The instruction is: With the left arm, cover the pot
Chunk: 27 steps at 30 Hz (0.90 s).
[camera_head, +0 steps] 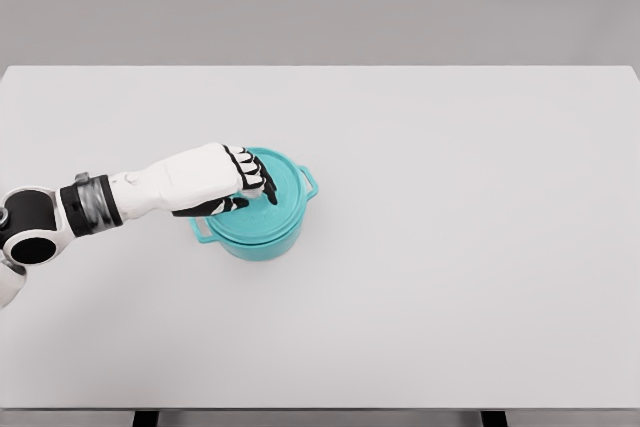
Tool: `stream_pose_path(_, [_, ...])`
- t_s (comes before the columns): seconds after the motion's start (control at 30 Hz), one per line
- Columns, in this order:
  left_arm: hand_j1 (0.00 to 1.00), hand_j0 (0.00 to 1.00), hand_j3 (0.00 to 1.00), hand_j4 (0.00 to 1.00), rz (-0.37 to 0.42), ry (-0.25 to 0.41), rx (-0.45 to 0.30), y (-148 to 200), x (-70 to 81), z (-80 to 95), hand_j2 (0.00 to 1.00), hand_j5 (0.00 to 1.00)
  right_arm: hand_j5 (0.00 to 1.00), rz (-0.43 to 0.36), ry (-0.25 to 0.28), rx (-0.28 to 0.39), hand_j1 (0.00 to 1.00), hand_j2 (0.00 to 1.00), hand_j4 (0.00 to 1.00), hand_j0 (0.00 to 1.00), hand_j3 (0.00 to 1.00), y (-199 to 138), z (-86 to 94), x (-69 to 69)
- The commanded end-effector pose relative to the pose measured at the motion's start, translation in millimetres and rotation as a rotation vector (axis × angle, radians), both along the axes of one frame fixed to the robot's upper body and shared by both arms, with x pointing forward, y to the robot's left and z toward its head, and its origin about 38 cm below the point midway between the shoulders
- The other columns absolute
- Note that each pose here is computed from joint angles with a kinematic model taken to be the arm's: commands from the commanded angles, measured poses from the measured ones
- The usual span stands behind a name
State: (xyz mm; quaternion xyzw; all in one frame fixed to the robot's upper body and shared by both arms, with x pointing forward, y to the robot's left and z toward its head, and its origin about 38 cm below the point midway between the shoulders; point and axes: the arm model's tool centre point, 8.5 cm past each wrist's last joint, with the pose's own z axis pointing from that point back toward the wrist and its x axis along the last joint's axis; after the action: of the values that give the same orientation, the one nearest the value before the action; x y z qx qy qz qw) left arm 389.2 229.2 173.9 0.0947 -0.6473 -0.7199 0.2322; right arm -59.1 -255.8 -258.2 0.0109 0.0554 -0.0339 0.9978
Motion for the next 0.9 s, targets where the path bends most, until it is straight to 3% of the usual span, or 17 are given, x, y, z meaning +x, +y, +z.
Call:
stream_pose_path(0.0, [0.6, 0.6, 0.6, 0.6, 0.001, 0.003, -0.002, 0.3, 0.1, -0.1, 0.6, 0.6, 1.0, 0.0, 0.0, 0.0, 1.0, 1.0, 1.0, 1.0, 1.0, 0.1, 0.0, -0.1])
stream_pose_path(0.87, [0.73, 0.73, 0.73, 0.73, 0.01, 0.011, -0.004, 2.7, 0.9, -2.4, 0.73, 0.73, 1.0, 0.0, 0.0, 0.0, 1.0, 1.0, 1.0, 1.0, 1.0, 0.1, 0.0, -0.1])
